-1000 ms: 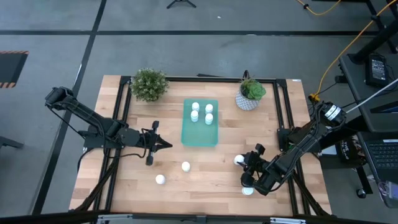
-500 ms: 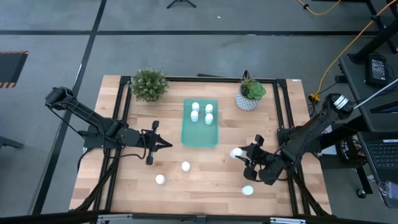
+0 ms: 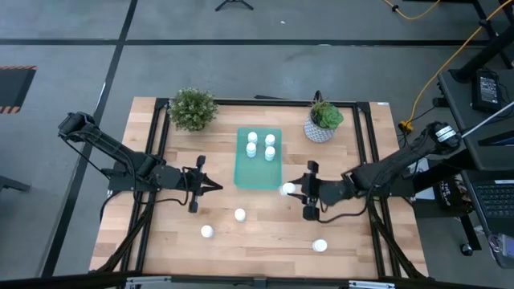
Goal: Pick and place pill bottles into a basket
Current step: Put the white pill bottle into the green bin
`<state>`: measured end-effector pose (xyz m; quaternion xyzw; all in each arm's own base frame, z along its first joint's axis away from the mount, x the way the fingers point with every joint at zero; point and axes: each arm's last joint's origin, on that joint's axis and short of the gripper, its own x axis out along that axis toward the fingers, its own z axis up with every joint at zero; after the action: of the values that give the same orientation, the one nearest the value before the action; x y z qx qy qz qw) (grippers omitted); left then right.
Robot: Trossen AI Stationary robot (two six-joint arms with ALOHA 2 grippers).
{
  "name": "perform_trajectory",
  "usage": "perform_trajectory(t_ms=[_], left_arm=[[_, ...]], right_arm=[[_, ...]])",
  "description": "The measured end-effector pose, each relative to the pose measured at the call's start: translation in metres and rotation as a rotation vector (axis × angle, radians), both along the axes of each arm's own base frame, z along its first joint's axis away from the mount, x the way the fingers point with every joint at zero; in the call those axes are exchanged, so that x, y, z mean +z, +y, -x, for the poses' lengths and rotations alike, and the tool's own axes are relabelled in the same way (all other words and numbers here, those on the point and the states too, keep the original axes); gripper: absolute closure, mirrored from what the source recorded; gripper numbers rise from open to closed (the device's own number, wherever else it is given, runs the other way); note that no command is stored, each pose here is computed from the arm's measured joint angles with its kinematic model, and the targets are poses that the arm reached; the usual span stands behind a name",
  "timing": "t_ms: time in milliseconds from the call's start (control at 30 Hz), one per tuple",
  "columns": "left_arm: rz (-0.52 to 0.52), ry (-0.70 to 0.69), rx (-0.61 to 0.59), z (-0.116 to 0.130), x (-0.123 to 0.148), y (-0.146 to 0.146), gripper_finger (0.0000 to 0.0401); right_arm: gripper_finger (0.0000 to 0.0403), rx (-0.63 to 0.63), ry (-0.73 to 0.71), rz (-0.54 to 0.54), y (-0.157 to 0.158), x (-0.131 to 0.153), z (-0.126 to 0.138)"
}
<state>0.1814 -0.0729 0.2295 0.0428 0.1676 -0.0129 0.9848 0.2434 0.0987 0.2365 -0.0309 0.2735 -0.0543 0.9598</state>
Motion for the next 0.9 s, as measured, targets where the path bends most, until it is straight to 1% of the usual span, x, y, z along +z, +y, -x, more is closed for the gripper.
perform_trajectory(t_ms=[167,333,467,567,700,800,900], left_arm=[[0.000,0.000,0.000,0.000,0.000,0.000,0.0395],[0.000,0.000,0.000,0.000,0.000,0.000,0.0391],[0.016,-0.001,0.005,0.000,0.000,0.000,0.0395],[0.021,0.000,0.007,0.000,0.000,0.000,0.0398],[-0.035,-0.005,-0.001,0.000,0.000,0.000,0.0399],[-0.034,-0.019,0.038,0.000,0.001,0.001,0.0396],[-0.031,-0.020,0.076,0.000,0.001,0.002,0.0393]], right_arm=[[0.0254,0.075,-0.030,-0.026,-0.023,0.005,-0.014],[0.0254,0.118,-0.065,-0.017,-0.048,0.009,-0.023],[0.0254,0.069,-0.067,-0.027,-0.068,0.010,-0.027],[0.0254,0.051,-0.051,0.002,-0.078,0.008,-0.027],[0.0254,0.050,-0.041,0.046,-0.085,0.008,-0.027],[0.0254,0.020,-0.029,0.038,-0.092,0.004,-0.028],[0.0254,-0.010,0.018,0.018,-0.096,-0.009,-0.032]])
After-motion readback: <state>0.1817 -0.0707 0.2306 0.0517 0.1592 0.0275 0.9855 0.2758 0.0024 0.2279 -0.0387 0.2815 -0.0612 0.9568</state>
